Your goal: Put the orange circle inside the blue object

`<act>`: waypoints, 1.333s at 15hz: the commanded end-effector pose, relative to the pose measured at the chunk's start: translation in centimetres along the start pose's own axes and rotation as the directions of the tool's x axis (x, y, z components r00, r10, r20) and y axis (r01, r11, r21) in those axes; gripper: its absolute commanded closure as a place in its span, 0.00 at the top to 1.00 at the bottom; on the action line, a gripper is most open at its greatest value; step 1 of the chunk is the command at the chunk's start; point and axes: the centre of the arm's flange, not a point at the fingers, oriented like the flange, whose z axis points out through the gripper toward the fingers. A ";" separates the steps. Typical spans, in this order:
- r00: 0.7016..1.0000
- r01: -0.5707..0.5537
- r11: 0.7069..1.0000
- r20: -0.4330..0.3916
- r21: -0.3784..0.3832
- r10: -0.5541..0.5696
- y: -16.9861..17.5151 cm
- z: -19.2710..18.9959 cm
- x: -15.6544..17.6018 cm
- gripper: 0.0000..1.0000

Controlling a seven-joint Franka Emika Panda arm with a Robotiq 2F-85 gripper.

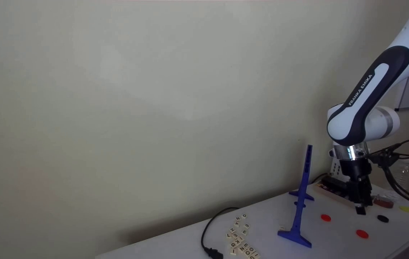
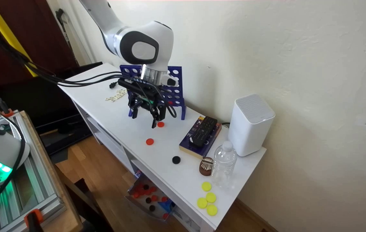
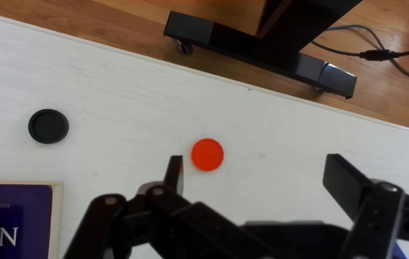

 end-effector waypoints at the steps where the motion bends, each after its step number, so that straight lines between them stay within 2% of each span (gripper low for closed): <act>1: 1.000 0.000 1.000 0.000 0.000 0.000 0.0 0.0 0.0 1.00; 13: 0.999 0.050 0.996 0.021 -0.067 -0.049 0.8 2.4 1.1 1.00; 20: 1.000 0.012 0.999 0.026 -0.039 -0.011 1.3 3.2 2.1 1.00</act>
